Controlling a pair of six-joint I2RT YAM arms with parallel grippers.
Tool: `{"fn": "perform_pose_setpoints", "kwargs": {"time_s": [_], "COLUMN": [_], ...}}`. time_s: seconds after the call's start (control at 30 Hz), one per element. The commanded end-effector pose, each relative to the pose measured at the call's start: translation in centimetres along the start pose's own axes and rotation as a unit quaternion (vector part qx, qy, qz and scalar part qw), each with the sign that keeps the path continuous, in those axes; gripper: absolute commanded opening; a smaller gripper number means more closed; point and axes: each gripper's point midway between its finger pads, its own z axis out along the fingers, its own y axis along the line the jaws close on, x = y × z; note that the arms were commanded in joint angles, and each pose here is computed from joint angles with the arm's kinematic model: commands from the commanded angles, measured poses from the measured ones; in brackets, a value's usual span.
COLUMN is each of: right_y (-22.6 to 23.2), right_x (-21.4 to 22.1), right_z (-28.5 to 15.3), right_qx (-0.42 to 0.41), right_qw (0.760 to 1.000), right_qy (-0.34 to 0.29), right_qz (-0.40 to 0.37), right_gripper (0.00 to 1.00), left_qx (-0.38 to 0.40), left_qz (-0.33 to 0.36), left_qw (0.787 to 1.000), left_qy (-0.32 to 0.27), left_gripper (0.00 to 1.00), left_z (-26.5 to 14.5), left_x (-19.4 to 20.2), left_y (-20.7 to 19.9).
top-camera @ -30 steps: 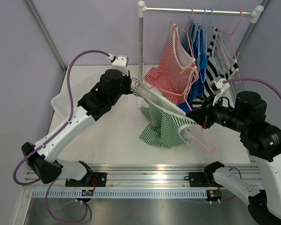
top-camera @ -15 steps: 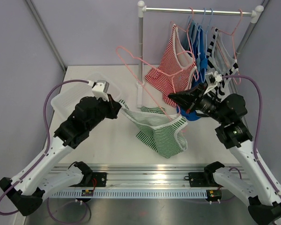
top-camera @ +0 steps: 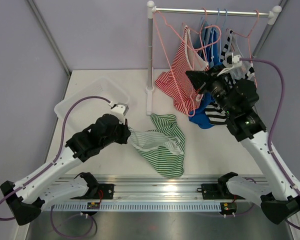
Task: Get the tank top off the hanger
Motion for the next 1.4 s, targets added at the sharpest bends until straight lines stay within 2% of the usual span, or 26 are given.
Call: {"fn": "perform_pose_setpoints", "kwargs": {"time_s": [0.0, 0.03, 0.07, 0.13, 0.17, 0.2, 0.23, 0.3, 0.4, 0.47, 0.63, 0.67, 0.7, 0.77, 0.83, 0.87, 0.9, 1.0, 1.1, 1.37], "right_y": [-3.0, -3.3, -3.5, -5.6, -6.4, -6.6, -6.8, -7.7, -8.7, -8.5, -10.7, -10.0, -10.8, -10.2, -11.5, -11.0, -12.1, -13.4, -14.3, -15.6], "right_x": [-0.3, 0.1, 0.2, 1.4, 2.5, 2.1, 2.0, 1.2, -0.1, -1.6, -2.3, -4.0, -3.0, -4.8, -3.3, -4.3, -2.8, -1.8, -0.8, 0.2], "right_z": [-2.6, -2.9, -3.6, -3.2, -3.9, -2.9, -2.7, -1.9, 0.0, 1.4, 6.5, 7.2, 8.4, 9.3, 10.9, 11.5, 12.5, 13.7, 15.2, 16.6], "right_qx": [0.117, 0.126, 0.14, 0.187, 0.204, 0.21, 0.216, 0.238, 0.261, 0.26, 0.279, 0.274, 0.278, 0.273, 0.275, 0.27, 0.273, 0.279, 0.272, 0.273], "right_qw": [0.986, 0.982, 0.977, 0.96, 0.948, 0.945, 0.942, 0.936, 0.929, 0.931, 0.922, 0.926, 0.922, 0.926, 0.919, 0.921, 0.917, 0.912, 0.917, 0.916], "right_qy": [0.09, 0.108, 0.135, 0.179, 0.217, 0.222, 0.229, 0.223, 0.211, 0.196, 0.181, 0.16, 0.17, 0.149, 0.169, 0.153, 0.168, 0.17, 0.159, 0.157], "right_qz": [-0.081, -0.085, -0.091, -0.105, -0.113, -0.117, -0.12, -0.133, -0.153, -0.163, -0.199, -0.205, -0.208, -0.214, -0.228, -0.234, -0.238, -0.247, -0.247, -0.246], "right_gripper": [0.0, 0.0, 0.0, 0.0, 0.0, 0.0, 0.0, 0.0, 0.0, 0.0, 0.0, 0.0, 0.0, 0.0, 0.0, 0.0, 0.0, 0.0, 0.0, 0.0], "left_qx": [-0.026, -0.022, -0.019, -0.022, -0.026, -0.041, -0.049, -0.07, -0.085, -0.095, -0.101, -0.109, -0.119, -0.147, -0.147, -0.146, -0.138, -0.131, -0.115, -0.106], "left_qz": [-0.002, 0.001, 0.002, 0.014, 0.019, 0.023, 0.03, 0.038, 0.046, 0.055, 0.043, 0.045, 0.048, 0.048, 0.052, 0.055, 0.057, 0.058, 0.06, 0.064], "left_qw": [0.999, 1.0, 0.999, 0.999, 0.999, 0.999, 0.998, 0.997, 0.994, 0.992, 0.989, 0.989, 0.989, 0.985, 0.986, 0.986, 0.987, 0.988, 0.99, 0.991], "left_qy": [-0.021, -0.022, -0.029, -0.021, -0.016, -0.013, -0.011, -0.012, -0.046, -0.055, -0.094, -0.086, -0.079, -0.07, -0.066, -0.062, -0.059, -0.057, -0.055, -0.052], "left_gripper": [0.13, 0.16, 0.27, 0.42, 0.65, 0.79, 0.98, 0.99, 0.99, 0.99, 0.99, 0.99, 0.99, 0.99, 0.99, 0.99, 0.99, 0.99, 0.99, 0.99], "left_z": [-0.6, -0.7, -1.0, -1.6, -1.8, -2.7, -3.2, -4.8, -7.2, -7.5, -6.4, -5.7, -5.5, -5.4, -5.3, -5.0, -4.9, -4.8, -4.6, -4.4], "left_x": [-0.9, -1.0, -1.6, -1.6, -1.7, -1.9, -2.0, -1.9, -2.7, -2.3, -1.3, -0.5, -0.2, -0.2, -0.1, 0.1, 0.2, 0.3, 0.4, 0.5], "left_y": [0.6, 0.4, 0.2, 0.3, 0.3, 0.9, 1.2, 2.3, 3.6, 4.5, 5.4, 5.8, 6.3, 7.1, 7.1, 7.0, 6.7, 6.5, 6.0, 5.7]}}
